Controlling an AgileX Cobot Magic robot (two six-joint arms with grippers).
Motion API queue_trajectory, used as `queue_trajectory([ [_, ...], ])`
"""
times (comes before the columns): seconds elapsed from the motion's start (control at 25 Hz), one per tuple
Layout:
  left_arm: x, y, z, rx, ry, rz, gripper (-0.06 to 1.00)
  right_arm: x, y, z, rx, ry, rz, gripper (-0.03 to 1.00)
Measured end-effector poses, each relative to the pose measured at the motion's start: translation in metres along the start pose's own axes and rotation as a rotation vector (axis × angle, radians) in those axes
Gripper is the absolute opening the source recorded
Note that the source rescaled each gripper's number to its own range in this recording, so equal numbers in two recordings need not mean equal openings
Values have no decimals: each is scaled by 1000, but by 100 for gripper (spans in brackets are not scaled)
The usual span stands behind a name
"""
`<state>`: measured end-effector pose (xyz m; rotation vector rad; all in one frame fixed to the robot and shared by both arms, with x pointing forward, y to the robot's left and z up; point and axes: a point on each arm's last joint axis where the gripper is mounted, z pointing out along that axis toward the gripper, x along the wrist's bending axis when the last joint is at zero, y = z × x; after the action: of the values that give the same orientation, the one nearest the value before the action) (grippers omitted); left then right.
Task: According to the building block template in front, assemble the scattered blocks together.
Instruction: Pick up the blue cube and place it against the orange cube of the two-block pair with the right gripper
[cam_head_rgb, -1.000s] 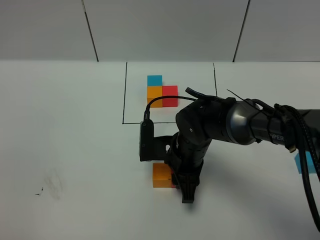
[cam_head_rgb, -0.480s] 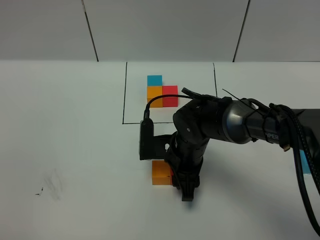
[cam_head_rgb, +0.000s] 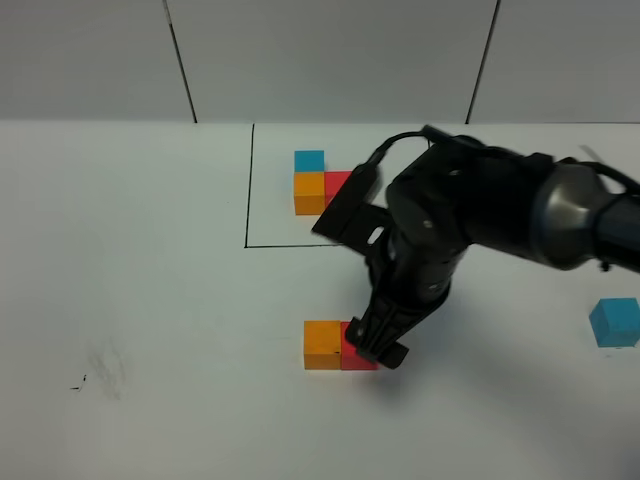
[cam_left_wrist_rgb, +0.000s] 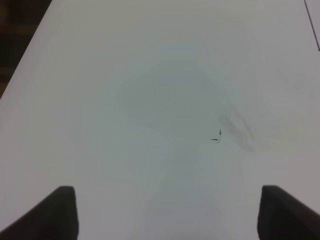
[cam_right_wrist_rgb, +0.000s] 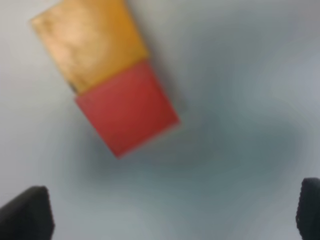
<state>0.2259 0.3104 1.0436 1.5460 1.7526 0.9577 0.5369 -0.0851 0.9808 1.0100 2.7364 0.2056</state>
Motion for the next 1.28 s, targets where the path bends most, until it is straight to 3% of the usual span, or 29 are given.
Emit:
queue_trajectory([
  [0.24,0,0,0,0,0,0,60,-42,-59,-52,-75,-128,529,97],
  [0.52,0,0,0,0,0,0,60,-93,-123,-52,-46,-265,824,97],
  [0.84,0,0,0,0,0,0,60,-130,-144,-24,-22,-297,895,96],
  [1.0,0,0,0,0,0,0,60,-145,-154,5,40,-286,910,95],
  [1.28,0,0,0,0,0,0,60,-152,-159,46,100,-248,888,87],
])
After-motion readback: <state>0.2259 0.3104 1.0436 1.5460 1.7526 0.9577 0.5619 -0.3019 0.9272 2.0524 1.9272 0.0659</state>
